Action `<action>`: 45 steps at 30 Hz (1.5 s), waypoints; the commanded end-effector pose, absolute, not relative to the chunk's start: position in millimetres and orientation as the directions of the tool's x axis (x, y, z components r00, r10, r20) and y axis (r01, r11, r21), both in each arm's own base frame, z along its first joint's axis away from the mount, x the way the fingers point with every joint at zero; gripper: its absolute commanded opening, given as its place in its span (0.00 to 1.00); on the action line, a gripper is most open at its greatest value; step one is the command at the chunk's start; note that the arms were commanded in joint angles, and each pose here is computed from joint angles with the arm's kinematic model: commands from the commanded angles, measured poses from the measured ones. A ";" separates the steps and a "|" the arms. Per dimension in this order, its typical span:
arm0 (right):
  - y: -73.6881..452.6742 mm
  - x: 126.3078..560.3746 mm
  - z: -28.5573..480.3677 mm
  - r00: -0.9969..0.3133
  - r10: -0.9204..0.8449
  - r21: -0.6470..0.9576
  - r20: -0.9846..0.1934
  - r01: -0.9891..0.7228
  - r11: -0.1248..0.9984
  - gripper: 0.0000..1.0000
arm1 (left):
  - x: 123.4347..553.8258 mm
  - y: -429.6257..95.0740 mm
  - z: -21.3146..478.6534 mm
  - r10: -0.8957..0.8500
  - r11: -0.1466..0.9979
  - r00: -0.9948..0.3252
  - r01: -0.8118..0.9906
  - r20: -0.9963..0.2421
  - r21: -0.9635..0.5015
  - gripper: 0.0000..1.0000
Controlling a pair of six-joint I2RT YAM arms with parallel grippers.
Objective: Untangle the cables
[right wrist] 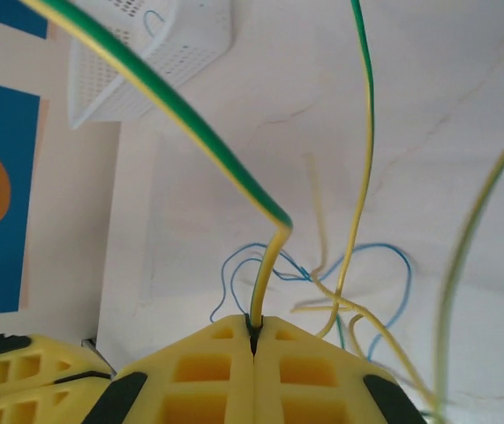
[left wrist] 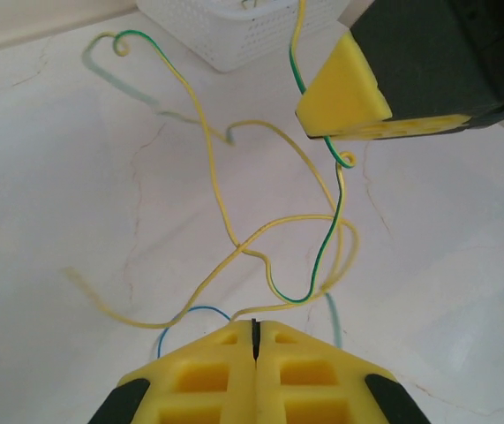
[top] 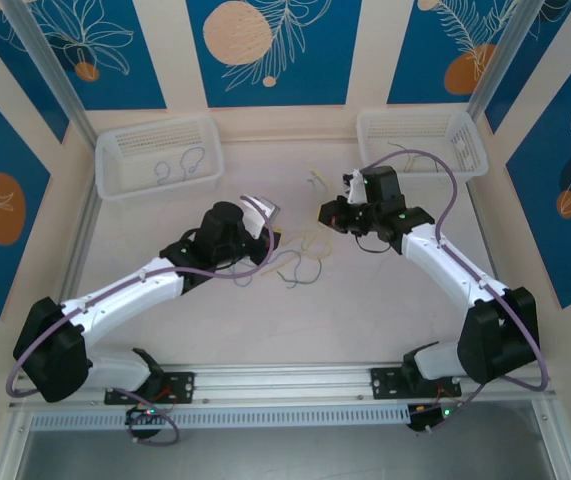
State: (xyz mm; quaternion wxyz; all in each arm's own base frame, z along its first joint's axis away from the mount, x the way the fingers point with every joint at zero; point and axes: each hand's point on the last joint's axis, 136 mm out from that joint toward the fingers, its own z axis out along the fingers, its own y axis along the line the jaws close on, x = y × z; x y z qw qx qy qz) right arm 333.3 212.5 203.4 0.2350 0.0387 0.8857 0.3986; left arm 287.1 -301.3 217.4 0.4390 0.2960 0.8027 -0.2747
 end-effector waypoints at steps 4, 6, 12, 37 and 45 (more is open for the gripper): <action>216.3 329.8 212.2 -0.882 0.248 0.752 -0.400 -0.161 0.640 0.00 | 282.2 -300.1 215.2 0.255 0.671 -0.423 0.725 -0.869 -0.156 0.03; 220.7 327.4 222.5 -0.877 0.235 0.764 -0.418 -0.199 0.614 0.00 | 280.6 -304.0 214.3 0.258 0.654 -0.424 0.738 -0.868 -0.166 0.43; 236.6 317.6 250.5 -0.870 0.199 0.805 -0.451 -0.300 0.512 0.00 | 275.1 -324.8 213.8 0.273 0.575 -0.407 0.795 -0.872 -0.191 0.78; 271.1 286.5 278.5 -0.856 0.063 0.811 -0.514 -0.461 0.360 0.00 | 279.2 -345.8 219.1 0.319 0.552 -0.346 0.824 -0.882 -0.124 0.43; 262.0 290.5 277.6 -0.850 0.094 0.807 -0.518 -0.450 0.382 0.00 | 277.2 -341.6 222.4 0.305 0.555 -0.329 0.824 -0.894 -0.114 0.32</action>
